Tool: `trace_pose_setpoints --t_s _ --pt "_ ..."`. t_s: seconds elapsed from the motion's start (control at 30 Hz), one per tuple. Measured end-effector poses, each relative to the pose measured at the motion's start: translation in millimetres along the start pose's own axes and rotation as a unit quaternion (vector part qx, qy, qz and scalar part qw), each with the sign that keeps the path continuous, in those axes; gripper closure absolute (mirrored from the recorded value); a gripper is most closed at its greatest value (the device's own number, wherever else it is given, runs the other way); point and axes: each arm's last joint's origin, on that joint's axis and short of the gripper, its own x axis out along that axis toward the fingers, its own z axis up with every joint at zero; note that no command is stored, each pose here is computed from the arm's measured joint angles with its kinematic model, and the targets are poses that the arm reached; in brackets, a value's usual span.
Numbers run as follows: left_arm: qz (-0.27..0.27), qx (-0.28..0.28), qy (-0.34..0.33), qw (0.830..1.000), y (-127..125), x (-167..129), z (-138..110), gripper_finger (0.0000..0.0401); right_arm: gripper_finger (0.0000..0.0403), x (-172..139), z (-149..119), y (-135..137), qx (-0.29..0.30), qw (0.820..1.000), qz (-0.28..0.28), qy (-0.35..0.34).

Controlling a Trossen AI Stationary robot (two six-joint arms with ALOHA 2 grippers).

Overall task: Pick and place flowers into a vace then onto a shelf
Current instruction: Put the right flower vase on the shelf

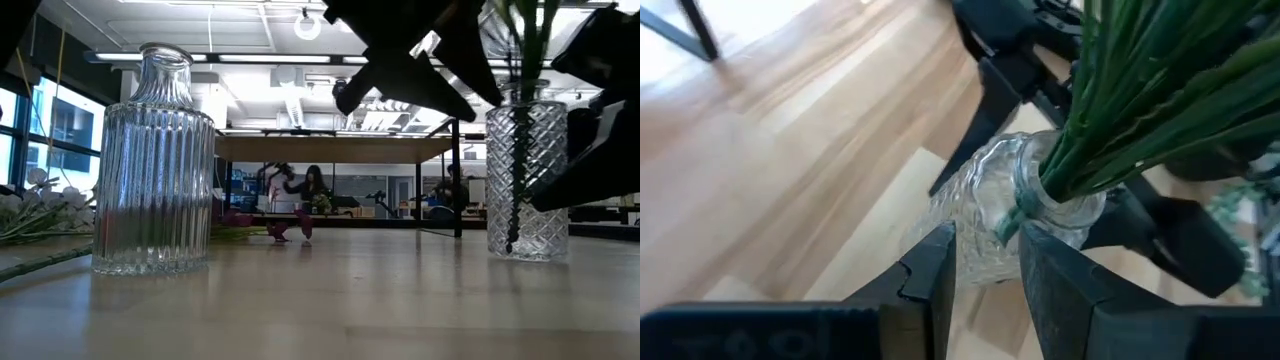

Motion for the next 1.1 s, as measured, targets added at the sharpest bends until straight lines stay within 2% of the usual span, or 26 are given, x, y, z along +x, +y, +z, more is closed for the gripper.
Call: trace_pose_setpoints --t_s 0.2,0.53,0.7,0.83,1.0,1.1 --pt "0.025 0.007 0.000 1.000 3.6 -0.4 -0.6 0.0256 0.0146 5.3 4.0 -3.4 0.036 0.999 -0.004 0.006" --pt "0.029 0.008 0.006 1.000 6.3 0.6 -0.1 0.0256 0.0146 9.0 6.7 -6.2 0.048 0.999 -0.013 0.004" --pt "0.040 0.008 -0.002 0.999 7.2 0.5 0.1 0.0256 0.0148 9.9 7.4 -6.6 0.074 0.997 -0.015 0.001" --pt "0.053 0.022 -0.012 0.998 8.1 -4.2 3.1 0.0256 0.0156 10.3 8.1 -6.6 0.077 0.997 -0.021 -0.010" --pt "0.079 0.034 0.006 0.996 13.6 -15.1 5.6 0.0256 0.0160 10.3 8.3 -7.1 0.077 0.997 -0.027 -0.017" --pt "0.098 0.018 0.010 0.995 16.9 -25.9 9.6 0.0256 0.0160 10.3 8.3 -7.1 0.077 0.996 -0.028 -0.018"
